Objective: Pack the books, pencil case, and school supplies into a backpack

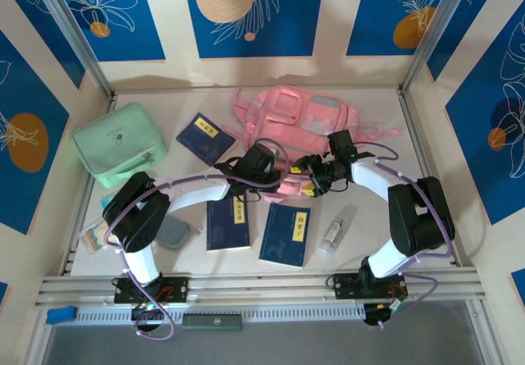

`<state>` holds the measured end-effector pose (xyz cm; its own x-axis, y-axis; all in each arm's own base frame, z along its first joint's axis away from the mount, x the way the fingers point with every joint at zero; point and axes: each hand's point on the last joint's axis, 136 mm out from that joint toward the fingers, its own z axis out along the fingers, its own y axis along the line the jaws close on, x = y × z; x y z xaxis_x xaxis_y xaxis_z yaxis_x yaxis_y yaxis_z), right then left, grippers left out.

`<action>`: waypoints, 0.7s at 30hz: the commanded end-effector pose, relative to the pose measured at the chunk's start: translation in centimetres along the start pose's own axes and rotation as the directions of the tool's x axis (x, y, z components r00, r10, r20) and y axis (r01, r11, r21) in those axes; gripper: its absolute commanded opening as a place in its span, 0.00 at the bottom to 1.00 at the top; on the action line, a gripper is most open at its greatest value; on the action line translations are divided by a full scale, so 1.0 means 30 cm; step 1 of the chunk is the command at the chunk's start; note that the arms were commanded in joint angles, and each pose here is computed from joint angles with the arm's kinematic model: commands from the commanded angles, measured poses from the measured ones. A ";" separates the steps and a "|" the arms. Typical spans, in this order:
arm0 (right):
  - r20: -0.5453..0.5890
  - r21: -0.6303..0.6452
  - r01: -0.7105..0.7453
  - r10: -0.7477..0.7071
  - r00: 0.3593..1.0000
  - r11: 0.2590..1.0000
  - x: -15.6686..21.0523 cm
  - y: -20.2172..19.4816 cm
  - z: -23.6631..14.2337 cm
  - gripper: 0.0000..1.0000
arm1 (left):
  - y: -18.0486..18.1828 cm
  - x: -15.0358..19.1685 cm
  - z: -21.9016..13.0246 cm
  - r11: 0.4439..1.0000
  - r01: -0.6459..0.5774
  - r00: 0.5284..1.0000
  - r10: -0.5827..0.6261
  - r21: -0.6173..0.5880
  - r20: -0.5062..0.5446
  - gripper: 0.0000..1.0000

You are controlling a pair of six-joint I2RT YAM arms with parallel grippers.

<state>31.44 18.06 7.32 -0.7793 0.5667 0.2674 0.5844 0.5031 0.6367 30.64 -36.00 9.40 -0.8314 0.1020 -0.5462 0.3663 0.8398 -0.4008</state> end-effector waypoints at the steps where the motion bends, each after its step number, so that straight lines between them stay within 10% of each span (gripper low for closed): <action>1: 0.057 0.003 0.021 -0.021 0.998 1.000 -0.053 0.034 0.015 0.60 | -0.096 -0.048 -0.022 0.997 -0.011 1.000 0.009 0.080 0.029 0.00; 9: 0.079 0.044 0.126 -0.129 0.988 0.991 -0.117 -0.032 -0.086 0.10 | 0.027 -0.039 -0.085 0.995 -0.033 0.999 0.036 -0.095 0.024 0.00; 21: 0.212 0.026 0.136 -0.138 0.968 0.990 -0.309 -0.103 -0.337 0.03 | 0.145 -0.028 -0.065 0.997 0.072 0.997 -0.072 -0.023 -0.022 0.00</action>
<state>32.56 6.42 8.34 -0.7591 0.6288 0.1684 0.5669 0.5115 0.6457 32.34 -32.27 10.20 -0.8544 0.0541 -0.5168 0.3128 0.8477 -0.4284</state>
